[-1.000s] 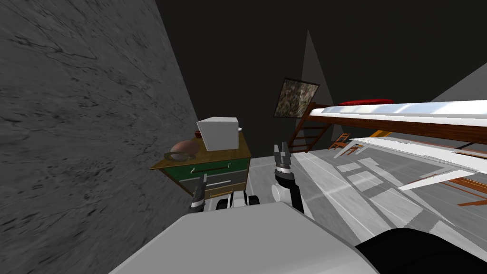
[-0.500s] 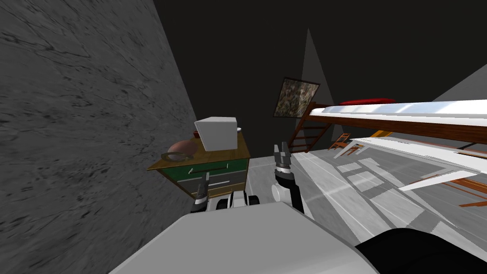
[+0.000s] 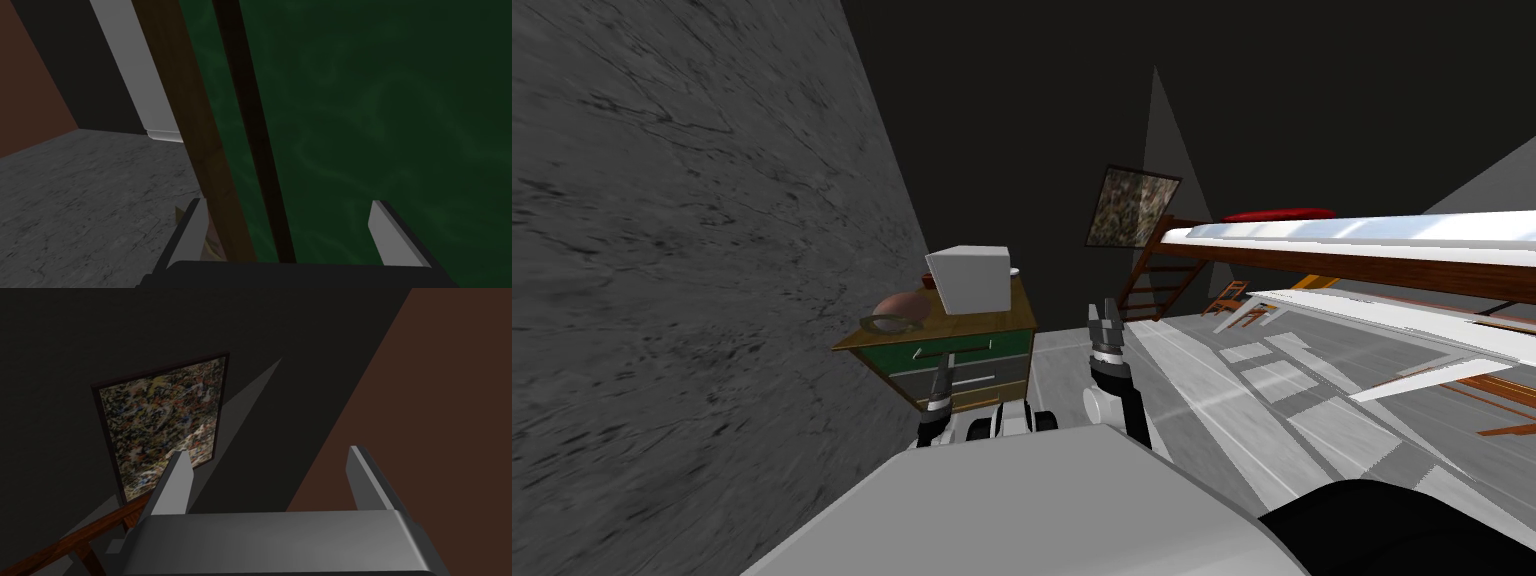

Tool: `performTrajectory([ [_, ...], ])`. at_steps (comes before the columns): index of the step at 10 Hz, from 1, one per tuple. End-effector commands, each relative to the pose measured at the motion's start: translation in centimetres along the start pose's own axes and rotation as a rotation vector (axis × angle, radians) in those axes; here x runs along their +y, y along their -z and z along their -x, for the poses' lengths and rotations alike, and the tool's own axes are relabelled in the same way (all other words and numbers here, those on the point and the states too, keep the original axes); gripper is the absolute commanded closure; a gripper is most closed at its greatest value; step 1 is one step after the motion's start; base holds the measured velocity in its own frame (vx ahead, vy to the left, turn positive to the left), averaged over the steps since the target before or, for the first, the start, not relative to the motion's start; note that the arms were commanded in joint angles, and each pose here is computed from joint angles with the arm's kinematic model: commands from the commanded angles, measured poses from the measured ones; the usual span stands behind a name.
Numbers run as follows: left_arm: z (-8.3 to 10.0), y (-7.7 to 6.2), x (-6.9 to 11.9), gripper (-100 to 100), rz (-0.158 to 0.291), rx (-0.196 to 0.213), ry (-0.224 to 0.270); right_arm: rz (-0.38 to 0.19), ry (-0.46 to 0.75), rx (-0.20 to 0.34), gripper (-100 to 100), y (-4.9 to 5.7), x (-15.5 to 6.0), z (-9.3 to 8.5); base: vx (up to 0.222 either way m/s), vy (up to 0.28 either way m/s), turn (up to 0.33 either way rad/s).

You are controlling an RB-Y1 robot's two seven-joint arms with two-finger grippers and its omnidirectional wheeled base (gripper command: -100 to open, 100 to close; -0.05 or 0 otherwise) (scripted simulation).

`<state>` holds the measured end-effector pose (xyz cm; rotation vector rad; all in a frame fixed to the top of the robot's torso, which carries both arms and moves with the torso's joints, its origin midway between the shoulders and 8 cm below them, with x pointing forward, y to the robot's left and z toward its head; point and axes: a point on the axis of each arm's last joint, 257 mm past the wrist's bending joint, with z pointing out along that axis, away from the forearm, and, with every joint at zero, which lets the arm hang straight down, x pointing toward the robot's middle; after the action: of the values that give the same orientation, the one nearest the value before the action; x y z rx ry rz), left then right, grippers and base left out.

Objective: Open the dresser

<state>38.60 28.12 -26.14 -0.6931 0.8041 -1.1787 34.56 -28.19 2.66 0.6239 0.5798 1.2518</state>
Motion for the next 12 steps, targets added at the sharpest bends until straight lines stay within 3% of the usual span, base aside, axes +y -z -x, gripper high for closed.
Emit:
performTrajectory([
  [1, 0.1, 1.1, -0.1, 100, 0.003, -0.001, -0.001, 0.000, 0.000, 0.000, 0, 0.0, 0.0, 0.0, 0.020, 0.005, -0.021],
  [6, 0.0, 5.2, -1.1, 100, 0.004, -0.007, -0.003, 0.000, 0.000, 0.000, 0, 0.0, 0.0, 0.0, 0.045, 0.015, -0.011],
  [7, 0.0, 4.5, -0.8, 100, 0.007, -0.006, -0.002, 0.000, 0.000, 0.000, 0, 0.0, 0.0, 0.0, 0.024, 0.006, -0.001],
  [8, 1.0, 4.4, -0.8, -100, -0.002, 0.015, -0.028, 0.000, 0.000, 0.000, 0, 0.0, 0.0, 0.0, 0.000, 0.000, 0.000],
  [12, 3.2, 3.4, -0.6, -100, -0.021, 0.061, -0.084, 0.000, 0.000, 0.000, 0, 0.0, 0.0, 0.0, -0.014, -0.016, 0.003],
])
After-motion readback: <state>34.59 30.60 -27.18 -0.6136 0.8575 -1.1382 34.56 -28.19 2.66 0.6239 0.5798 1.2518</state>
